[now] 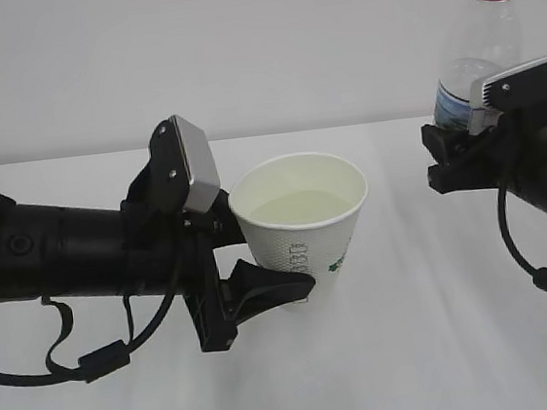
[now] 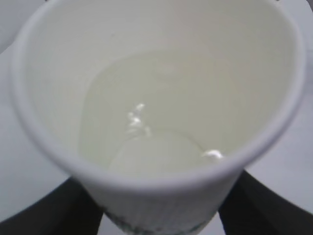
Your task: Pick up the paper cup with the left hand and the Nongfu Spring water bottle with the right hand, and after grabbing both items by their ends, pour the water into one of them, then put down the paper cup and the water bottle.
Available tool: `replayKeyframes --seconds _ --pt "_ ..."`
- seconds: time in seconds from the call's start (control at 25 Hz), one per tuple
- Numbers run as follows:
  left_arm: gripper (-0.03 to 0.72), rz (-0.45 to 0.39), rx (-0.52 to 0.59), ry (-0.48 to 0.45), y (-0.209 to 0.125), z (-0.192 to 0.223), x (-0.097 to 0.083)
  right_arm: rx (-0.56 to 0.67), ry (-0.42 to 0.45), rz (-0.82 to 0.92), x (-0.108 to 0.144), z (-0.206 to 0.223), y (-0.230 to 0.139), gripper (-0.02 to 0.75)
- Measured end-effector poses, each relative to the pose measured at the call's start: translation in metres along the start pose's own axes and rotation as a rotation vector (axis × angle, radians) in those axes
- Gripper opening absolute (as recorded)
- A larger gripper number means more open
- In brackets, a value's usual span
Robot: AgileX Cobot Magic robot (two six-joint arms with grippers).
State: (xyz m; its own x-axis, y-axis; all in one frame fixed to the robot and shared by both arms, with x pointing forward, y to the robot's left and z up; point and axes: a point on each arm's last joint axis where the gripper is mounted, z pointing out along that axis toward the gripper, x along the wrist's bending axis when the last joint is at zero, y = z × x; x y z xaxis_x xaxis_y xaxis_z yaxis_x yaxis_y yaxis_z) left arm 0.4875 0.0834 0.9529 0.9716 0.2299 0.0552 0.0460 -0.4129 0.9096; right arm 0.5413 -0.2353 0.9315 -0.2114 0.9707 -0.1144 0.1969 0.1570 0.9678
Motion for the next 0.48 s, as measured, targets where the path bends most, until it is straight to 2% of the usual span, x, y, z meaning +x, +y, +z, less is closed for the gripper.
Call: replayKeyframes --seconds 0.2,0.48 --pt "0.489 0.0 0.0 0.0 0.0 0.0 0.0 -0.003 -0.076 0.047 -0.006 -0.016 -0.013 0.493" --pt "0.489 0.0 0.0 0.0 0.0 0.0 0.0 -0.016 -0.112 0.055 -0.008 -0.031 -0.023 0.493"
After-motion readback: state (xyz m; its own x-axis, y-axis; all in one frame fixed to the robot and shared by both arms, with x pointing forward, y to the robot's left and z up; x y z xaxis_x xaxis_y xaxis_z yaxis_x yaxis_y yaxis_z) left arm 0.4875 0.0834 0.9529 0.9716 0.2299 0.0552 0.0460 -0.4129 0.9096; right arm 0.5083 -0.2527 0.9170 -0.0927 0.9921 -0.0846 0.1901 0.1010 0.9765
